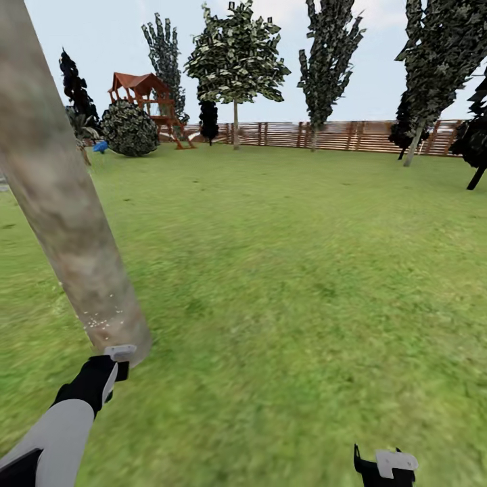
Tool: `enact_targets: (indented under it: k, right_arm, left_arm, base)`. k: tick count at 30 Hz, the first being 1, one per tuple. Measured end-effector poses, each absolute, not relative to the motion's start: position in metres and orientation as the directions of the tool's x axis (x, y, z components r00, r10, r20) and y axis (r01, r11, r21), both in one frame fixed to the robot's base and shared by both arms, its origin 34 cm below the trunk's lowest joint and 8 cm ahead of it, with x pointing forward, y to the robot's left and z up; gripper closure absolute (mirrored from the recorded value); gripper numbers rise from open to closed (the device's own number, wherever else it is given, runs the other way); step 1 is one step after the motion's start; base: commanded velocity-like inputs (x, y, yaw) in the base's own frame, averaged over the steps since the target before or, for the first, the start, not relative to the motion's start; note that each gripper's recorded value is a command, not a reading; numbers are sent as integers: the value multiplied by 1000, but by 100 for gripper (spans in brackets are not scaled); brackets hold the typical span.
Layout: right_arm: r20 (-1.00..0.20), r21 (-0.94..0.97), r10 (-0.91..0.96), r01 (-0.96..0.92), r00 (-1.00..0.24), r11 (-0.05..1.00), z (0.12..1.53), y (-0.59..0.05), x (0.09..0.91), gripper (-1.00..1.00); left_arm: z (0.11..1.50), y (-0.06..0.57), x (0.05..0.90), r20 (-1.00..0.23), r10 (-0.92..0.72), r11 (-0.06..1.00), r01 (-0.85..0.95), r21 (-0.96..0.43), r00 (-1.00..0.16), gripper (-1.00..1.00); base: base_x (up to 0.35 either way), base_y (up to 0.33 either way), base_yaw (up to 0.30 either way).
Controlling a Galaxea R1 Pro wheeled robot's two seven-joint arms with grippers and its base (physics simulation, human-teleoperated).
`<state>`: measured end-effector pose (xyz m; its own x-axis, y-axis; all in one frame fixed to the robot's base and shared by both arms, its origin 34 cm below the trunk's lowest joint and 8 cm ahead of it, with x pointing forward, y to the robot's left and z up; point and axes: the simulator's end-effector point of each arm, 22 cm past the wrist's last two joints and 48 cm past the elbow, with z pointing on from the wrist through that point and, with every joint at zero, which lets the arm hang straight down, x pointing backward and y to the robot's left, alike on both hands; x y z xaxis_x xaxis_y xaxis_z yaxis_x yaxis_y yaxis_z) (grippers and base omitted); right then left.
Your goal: In the garden, pick up the pesticide atomizer on the floor and spray pesticide onto both trees until each tree trunk is fully covered.
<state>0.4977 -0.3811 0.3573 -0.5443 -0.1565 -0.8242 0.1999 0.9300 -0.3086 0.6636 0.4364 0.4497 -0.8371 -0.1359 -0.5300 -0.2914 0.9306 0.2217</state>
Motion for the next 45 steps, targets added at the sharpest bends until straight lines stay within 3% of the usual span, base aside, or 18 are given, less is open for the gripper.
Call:
enact_targets:
  k: [13, 22, 27, 34, 35, 37, 45]
  right_arm:
    - [-824, -308, -156, 200, -545, 930, 357, -381, 498, -100]
    - [-824, -309, -156, 200, -545, 930, 357, -381, 498, -100]
    - [-824, -309, -157, 200, -545, 930, 357, -381, 498, -100]
    - [-823, -309, -156, 199, -546, 930, 357, -381, 497, -100]
    - [-823, -309, -156, 199, -546, 930, 357, -381, 497, -100]
    - [-823, -308, -156, 198, -547, 930, 356, -381, 497, -100]
    - [-822, -308, -155, 199, -547, 930, 356, -381, 497, -100]
  left_arm:
    - [449, 426, 667, -536, -160, 937, -299, 182, -829, 100]
    - [550, 359, 762, -609, -136, 975, -214, 57, -781, 100]
    - [604, 425, 772, -657, -114, 965, -240, 104, -745, 100]
    - [613, 379, 789, -663, -10, 987, -115, 115, -749, 100]
    - [614, 384, 788, -663, -6, 988, -108, 114, -749, 100]
    - [623, 452, 774, -659, -4, 977, -145, 159, -752, 100]
    - [631, 429, 786, -681, -7, 986, -118, 117, -732, 100]
  base:
    - [47, -48, 278]
    - [0, 0, 203]
    - [0, 0, 3]
    - [0, 0, 0]
    - [0, 0, 0]
    - [0, 0, 0]
    - [-105, 0, 0]
